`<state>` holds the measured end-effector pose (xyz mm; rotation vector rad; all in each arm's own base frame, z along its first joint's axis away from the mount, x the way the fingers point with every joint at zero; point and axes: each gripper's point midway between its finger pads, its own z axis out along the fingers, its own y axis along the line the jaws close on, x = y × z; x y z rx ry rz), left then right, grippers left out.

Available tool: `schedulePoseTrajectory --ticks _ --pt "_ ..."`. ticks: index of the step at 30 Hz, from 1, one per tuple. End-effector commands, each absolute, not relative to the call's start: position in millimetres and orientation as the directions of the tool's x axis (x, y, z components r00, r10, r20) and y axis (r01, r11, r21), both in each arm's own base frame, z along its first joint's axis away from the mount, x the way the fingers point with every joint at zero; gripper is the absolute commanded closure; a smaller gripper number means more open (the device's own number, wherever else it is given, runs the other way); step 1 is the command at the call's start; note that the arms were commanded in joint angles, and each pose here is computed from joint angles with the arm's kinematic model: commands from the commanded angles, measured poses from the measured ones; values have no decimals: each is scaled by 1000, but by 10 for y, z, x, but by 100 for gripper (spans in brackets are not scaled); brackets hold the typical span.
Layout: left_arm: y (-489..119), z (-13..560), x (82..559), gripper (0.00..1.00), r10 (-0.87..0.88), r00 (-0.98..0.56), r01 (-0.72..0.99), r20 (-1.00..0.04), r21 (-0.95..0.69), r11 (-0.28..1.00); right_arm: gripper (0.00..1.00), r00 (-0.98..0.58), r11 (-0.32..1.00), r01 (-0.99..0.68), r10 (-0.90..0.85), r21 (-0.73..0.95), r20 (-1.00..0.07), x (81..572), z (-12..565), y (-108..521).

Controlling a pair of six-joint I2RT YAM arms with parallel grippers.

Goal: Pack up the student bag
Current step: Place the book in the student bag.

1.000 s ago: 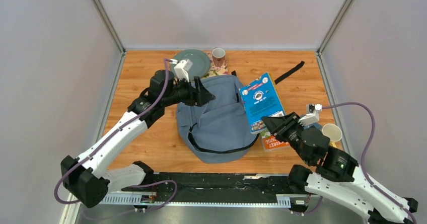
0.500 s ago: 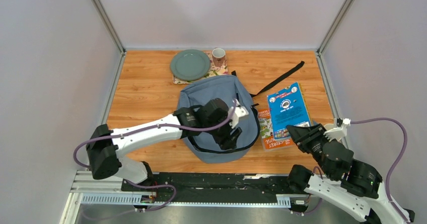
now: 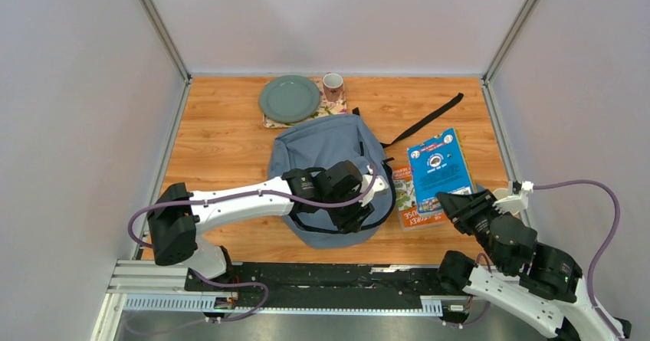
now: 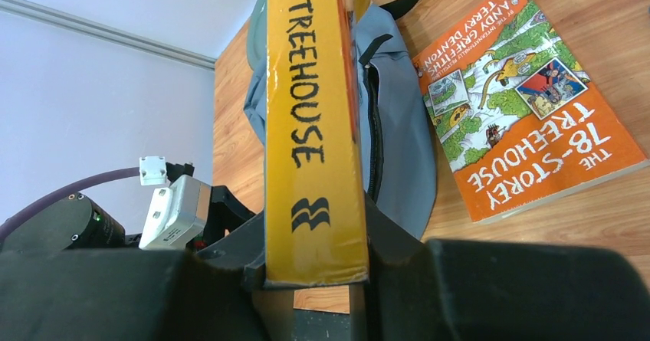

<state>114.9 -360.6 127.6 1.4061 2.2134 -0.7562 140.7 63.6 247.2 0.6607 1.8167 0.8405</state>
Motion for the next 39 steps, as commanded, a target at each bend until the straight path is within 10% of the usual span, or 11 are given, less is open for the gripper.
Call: schedulePoseTrajectory --ticks 1,13,25,39 --pt "-3680 1373 1215 51 670 -387 918 -634 -192 348 100 -314 525 41 814 850 -488 1438 2719 618" --pt "-3712 1354 1141 100 674 -395 917 -624 -218 335 100 -329 519 50 815 854 -476 1434 2655 656" --pt "-3255 1990 2092 100 535 -326 691 -779 190 698 100 -392 520 42 794 853 -465 1339 2629 705" --pt "-3098 3038 2365 100 407 -82 516 -910 310 798 100 -506 372 40 808 928 -302 1076 2466 777"
